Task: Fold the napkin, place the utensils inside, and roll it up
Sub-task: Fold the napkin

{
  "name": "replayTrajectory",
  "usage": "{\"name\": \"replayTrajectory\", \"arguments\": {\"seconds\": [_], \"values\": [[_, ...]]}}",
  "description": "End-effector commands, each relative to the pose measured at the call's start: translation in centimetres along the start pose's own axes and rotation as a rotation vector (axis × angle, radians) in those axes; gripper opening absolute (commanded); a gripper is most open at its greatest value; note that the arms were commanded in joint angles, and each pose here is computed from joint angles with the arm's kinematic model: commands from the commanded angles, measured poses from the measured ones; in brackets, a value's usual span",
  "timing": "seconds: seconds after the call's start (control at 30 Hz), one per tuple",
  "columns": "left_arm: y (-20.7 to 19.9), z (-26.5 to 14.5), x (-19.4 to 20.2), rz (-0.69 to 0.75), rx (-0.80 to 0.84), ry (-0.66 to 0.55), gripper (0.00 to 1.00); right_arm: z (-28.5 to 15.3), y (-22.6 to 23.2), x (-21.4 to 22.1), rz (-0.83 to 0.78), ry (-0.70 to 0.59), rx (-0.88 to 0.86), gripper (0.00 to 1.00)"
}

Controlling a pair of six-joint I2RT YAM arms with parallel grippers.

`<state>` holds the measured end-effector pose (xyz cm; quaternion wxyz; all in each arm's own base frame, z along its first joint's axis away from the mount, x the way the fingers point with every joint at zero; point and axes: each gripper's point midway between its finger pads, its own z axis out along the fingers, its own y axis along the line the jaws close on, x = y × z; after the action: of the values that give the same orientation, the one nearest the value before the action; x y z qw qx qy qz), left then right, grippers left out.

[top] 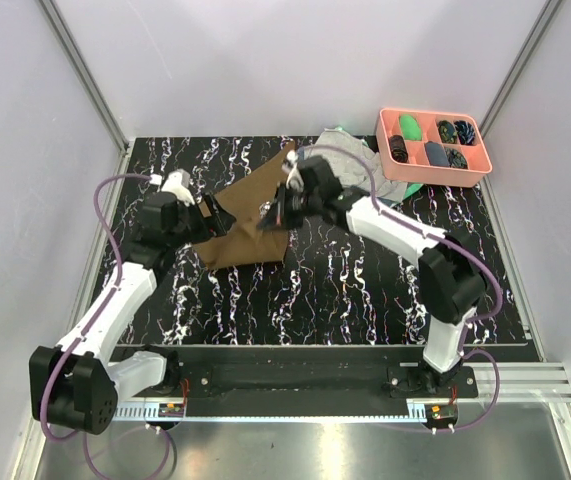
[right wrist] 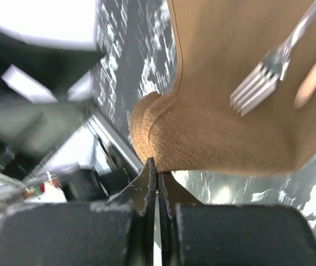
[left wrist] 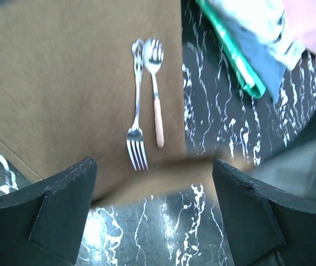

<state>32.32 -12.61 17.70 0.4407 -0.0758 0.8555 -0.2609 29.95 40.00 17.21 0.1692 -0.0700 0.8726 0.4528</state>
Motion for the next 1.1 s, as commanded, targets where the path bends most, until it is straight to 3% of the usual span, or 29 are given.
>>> {"name": "replayTrajectory", "arguments": {"seconds": [0.0, 0.27, 0.73, 1.07], "values": [[-0.6, -0.7, -2.7, 0.051, 0.011, -0.02, 0.88, -0.6, 0.8, -4.8, -0.063, -0.02, -0.075, 0.0], [0.3, -0.4, -2.9, 0.057, 0.0, 0.025, 0.88, 0.5, -3.3, -9.8, -0.036, -0.062, -0.053, 0.0], [1.3, 0.0, -0.2, 0.016, -0.002, 0.078, 0.88, 3.2, -10.6, -11.0, 0.014, -0.047, 0.031, 0.0], [2.2, 0.8, 1.1, -0.039, -0.014, 0.068, 0.88, 4.2, -12.2, -12.9, -0.001, -0.046, 0.0, 0.0]]}}
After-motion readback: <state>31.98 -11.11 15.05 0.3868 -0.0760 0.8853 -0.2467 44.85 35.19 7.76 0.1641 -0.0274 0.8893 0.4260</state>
